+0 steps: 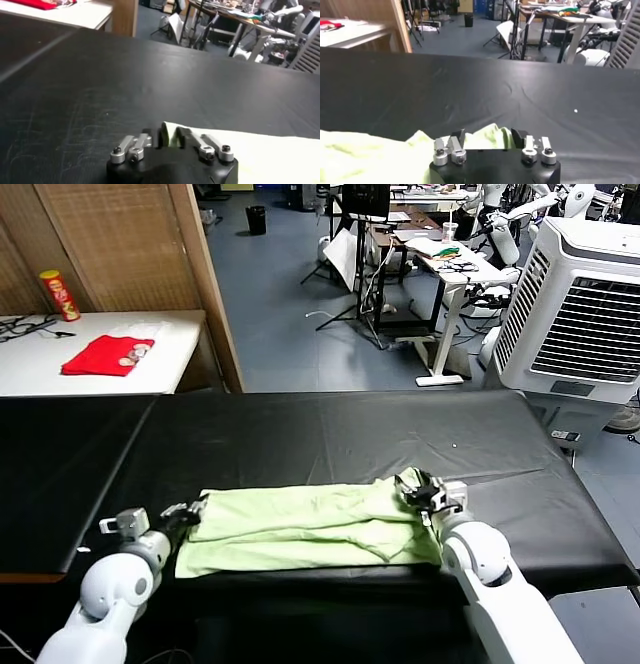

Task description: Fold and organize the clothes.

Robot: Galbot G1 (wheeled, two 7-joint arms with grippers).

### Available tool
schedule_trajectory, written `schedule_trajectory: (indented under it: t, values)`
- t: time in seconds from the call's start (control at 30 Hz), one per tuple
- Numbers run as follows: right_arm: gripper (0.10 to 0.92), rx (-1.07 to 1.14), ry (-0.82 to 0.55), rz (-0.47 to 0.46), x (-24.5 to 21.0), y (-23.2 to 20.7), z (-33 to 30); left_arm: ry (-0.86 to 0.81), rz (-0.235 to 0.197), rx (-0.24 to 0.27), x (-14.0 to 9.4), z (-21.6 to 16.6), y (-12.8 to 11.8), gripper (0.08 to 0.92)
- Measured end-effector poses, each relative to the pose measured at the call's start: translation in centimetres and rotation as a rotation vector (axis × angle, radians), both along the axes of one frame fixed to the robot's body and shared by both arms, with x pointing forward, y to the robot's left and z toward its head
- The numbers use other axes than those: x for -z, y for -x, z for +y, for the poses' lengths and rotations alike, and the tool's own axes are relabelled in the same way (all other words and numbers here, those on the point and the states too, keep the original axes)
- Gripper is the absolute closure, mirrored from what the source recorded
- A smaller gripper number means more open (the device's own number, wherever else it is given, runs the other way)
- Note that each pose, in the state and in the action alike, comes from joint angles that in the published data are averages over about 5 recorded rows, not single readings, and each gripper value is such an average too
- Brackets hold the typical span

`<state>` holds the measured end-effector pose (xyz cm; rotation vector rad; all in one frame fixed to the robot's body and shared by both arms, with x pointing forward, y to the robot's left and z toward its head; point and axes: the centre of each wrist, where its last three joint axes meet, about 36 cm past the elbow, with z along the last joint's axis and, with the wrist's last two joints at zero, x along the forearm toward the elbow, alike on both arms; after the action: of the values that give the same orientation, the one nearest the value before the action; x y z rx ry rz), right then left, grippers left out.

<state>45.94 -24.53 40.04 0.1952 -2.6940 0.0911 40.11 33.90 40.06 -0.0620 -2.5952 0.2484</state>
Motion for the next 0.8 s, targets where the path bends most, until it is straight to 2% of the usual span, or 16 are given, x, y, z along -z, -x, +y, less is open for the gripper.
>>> schedule_trajectory:
  t: [0.07,0.17,0.33,0.43,0.5,0.57,0.8]
  values:
    - [0.768,0.016,0.004,-0.018,0.4,0.1,0.3,-0.023,-0.017,-0.005,0.2,-0.1,0.1,0.872]
    - [0.878,0.046,0.001,-0.048,0.9,0.5,1.0,-0.076,-0.048,-0.016,0.7,-0.2,0.1,0.871]
    - [0.900,0.059,-0.030,-0.064,1.2,1.2,2.0,-0.148,-0.078,-0.023,0.9,-0.2,0.1,0.872]
    - [0.870,0.041,-0.047,-0.063,1.2,1.6,2.0,-0.156,-0.088,-0.017,0.8,-0.2,0.2,0.870]
    - [0.793,0.029,-0.051,-0.064,1.0,2.0,1.7,-0.158,-0.096,-0.011,0.5,-0.1,0.3,0.853]
    - [0.699,0.019,-0.052,-0.068,0.8,2.4,1.5,-0.161,-0.102,-0.007,0.2,0.0,0.5,0.790]
    - [0.316,-0.003,-0.035,-0.104,-0.8,4.3,0.1,-0.159,-0.116,-0.008,-1.0,0.7,1.5,0.411]
